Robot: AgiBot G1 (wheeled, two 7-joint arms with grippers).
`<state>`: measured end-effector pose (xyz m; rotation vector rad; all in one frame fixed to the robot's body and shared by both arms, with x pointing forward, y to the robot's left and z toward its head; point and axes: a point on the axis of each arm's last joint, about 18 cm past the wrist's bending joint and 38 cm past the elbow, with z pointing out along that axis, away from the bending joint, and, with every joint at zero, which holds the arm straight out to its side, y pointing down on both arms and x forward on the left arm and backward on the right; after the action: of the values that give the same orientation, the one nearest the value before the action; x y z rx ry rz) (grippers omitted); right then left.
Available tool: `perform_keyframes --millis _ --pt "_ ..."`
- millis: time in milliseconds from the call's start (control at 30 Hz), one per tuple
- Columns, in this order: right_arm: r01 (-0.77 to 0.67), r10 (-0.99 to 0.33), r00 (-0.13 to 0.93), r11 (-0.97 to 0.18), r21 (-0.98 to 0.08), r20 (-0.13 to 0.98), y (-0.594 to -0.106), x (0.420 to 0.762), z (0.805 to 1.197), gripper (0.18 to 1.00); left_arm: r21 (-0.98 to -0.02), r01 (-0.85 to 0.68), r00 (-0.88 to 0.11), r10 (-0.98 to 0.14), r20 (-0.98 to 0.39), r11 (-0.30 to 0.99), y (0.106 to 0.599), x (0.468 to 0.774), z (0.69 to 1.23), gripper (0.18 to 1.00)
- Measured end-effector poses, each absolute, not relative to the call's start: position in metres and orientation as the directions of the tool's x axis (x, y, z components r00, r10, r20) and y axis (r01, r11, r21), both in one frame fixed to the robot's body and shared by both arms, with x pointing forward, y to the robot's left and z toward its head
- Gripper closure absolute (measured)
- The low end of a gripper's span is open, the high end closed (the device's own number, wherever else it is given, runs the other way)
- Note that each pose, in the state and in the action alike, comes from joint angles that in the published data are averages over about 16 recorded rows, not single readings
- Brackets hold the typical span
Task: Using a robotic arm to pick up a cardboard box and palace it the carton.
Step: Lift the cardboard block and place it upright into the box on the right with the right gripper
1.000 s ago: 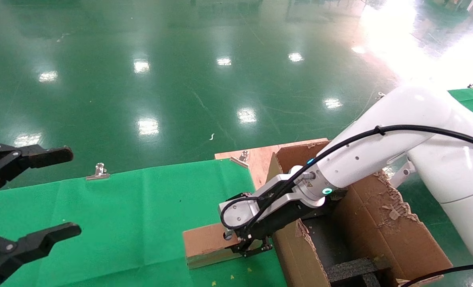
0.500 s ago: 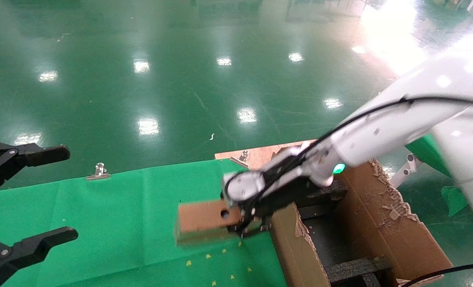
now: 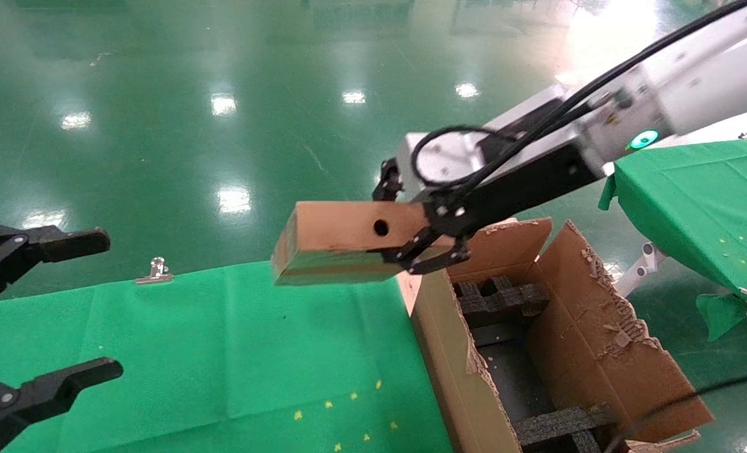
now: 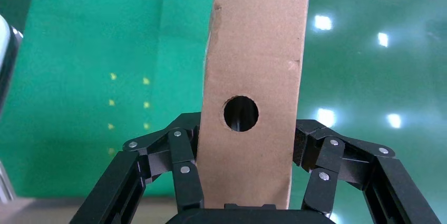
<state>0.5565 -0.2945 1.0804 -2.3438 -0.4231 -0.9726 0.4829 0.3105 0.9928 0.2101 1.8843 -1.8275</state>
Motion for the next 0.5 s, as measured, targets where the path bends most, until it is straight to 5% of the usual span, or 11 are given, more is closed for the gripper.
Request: perform_keyframes --millis 500 --pt "0.394 -0.037 0.681 -0.823 -0.409 0.732 -0.368 0.521 1.099 0.87 -0.892 0.445 -0.862 -0.231 -0.452 0.086 0.311 0.483 0.993 0.183"
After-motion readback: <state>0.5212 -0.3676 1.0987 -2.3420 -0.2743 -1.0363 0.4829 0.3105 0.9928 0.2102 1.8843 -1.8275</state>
